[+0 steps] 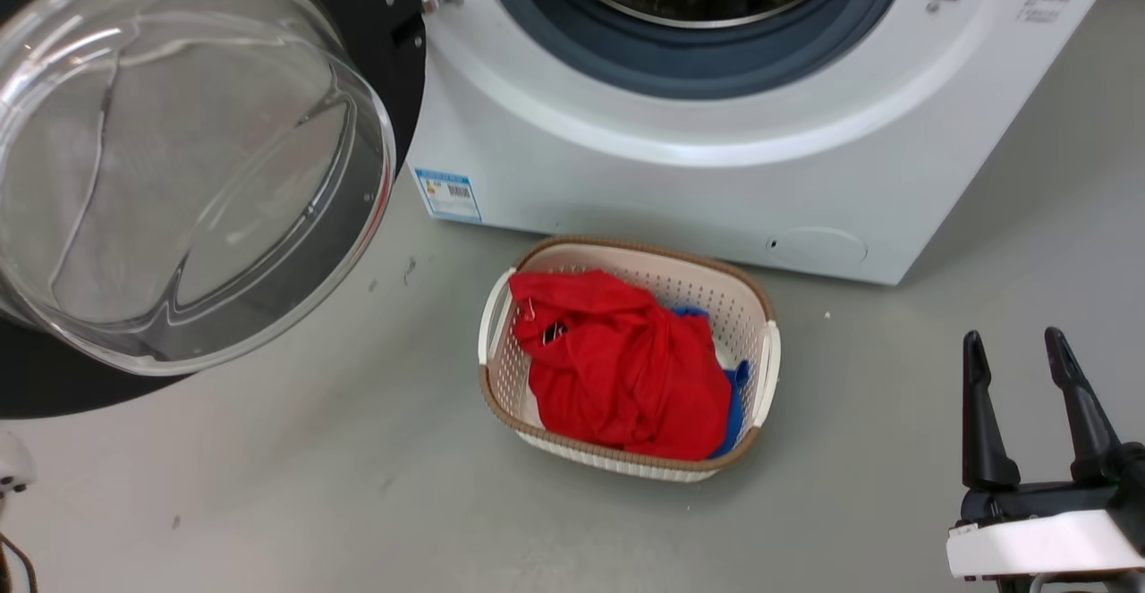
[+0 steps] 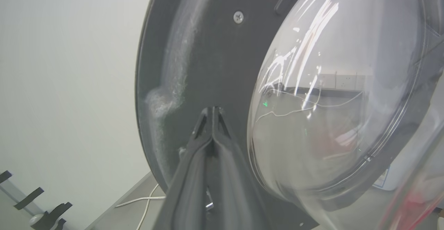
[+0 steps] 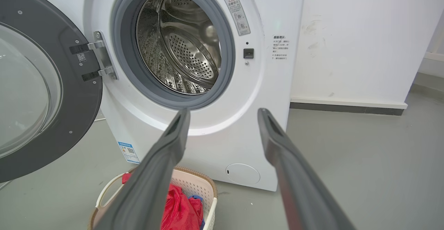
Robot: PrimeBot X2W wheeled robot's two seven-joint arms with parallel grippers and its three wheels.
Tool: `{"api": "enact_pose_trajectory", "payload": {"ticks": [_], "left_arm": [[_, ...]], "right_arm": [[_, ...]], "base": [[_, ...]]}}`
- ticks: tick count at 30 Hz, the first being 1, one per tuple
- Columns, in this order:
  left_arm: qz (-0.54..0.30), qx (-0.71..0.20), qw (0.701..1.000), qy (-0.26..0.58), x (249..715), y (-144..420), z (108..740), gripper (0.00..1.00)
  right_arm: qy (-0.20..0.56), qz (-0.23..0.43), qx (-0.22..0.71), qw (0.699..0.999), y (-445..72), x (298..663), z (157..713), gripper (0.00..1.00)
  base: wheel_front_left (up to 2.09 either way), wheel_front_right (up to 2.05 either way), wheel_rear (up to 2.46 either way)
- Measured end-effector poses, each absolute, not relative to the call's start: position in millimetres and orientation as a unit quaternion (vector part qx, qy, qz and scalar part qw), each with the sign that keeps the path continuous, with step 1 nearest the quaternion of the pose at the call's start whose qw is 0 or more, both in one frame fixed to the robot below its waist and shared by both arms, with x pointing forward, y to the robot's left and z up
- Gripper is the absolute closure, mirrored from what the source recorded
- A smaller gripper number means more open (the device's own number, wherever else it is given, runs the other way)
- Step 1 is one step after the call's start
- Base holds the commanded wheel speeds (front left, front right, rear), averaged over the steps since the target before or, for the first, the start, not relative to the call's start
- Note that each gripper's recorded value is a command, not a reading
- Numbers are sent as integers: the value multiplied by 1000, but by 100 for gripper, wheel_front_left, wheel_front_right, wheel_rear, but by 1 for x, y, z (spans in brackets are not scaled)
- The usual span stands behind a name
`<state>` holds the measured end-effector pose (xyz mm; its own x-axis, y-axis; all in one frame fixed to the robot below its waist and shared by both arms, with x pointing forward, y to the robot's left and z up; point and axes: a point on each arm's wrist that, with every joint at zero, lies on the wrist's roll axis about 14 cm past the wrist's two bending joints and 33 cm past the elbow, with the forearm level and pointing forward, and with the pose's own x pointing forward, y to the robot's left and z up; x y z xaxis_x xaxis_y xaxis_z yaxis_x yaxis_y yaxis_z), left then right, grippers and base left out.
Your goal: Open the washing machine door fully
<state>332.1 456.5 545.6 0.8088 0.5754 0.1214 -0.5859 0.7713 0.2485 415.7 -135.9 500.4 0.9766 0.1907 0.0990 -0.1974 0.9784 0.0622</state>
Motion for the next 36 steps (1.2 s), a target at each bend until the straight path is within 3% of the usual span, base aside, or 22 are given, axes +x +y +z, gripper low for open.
{"api": "enact_pose_trajectory", "payload": {"ticks": [7,16,32,33,34,35,36], "left_arm": [[262,129,953,-84,330,414,573,100],[149,119,971,-145,344,313,592,100],[26,55,991,-123,346,214,561,100],[22,47,991,-121,346,211,559,87],[20,44,992,-118,345,208,557,24],[16,45,992,-115,344,206,555,0],[12,43,993,-113,343,203,553,0]], "right_arm": [[-75,89,32,993,-144,401,523,0],[-104,73,26,992,-156,381,545,0],[-100,27,26,994,-188,344,543,0],[-97,25,28,995,-189,342,541,0],[-96,23,30,995,-190,340,540,0],[-94,22,32,995,-190,339,539,0],[-91,21,34,995,-191,337,537,0]], "base": [[0,0,0],[0,0,0],[0,0,0],[0,0,0],[0,0,0],[0,0,0],[0,0,0]]}}
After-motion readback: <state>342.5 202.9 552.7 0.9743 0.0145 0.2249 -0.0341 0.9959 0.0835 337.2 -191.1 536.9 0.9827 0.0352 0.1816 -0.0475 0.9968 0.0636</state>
